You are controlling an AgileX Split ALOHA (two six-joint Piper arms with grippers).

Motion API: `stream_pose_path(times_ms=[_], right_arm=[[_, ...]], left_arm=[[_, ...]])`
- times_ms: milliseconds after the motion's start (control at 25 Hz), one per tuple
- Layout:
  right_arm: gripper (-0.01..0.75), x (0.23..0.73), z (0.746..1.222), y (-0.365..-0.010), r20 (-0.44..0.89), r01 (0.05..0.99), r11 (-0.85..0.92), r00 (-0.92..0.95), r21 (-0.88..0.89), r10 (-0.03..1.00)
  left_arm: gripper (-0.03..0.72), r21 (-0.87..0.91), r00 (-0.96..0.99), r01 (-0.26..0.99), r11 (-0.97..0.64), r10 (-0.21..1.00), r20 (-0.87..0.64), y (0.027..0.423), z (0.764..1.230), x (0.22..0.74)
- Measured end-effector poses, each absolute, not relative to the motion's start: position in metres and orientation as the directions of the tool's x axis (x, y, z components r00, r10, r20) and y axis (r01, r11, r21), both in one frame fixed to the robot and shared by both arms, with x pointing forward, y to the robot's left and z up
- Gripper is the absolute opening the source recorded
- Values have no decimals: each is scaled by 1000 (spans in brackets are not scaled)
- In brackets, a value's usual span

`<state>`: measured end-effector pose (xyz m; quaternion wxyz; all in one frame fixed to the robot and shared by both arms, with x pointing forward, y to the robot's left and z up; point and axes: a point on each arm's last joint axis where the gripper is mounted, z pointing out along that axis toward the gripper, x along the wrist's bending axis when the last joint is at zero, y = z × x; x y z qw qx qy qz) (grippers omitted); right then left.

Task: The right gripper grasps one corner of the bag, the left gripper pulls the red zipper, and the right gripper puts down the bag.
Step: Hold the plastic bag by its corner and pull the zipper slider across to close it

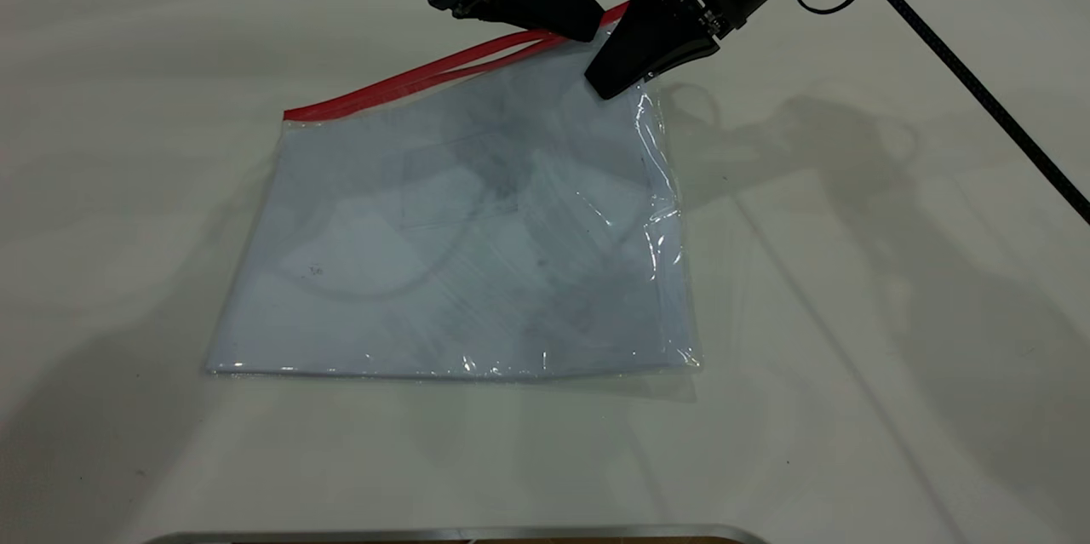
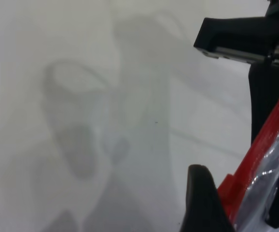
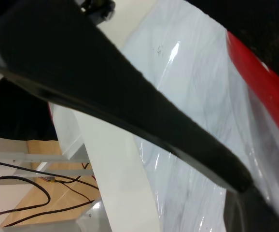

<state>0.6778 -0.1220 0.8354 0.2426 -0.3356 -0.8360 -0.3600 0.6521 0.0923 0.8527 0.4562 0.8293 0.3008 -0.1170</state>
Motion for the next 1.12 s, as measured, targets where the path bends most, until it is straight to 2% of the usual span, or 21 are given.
stream_pose_path(times_ms=[200,640,1120], right_arm=[[33,678,835,-122,648,736,515,-657,439,386],[33,678,836,-122,650,739,510,-654,441,386],[33,678,836,-122,651,739,508,-654,441,386]], left_arm=[[502,697,796,600,-394,387,-466,92,851,653],[408,713,806,583,-390,383,-451,91,852,654],[402,751,835,536,-385,371,-406,91,853,656]])
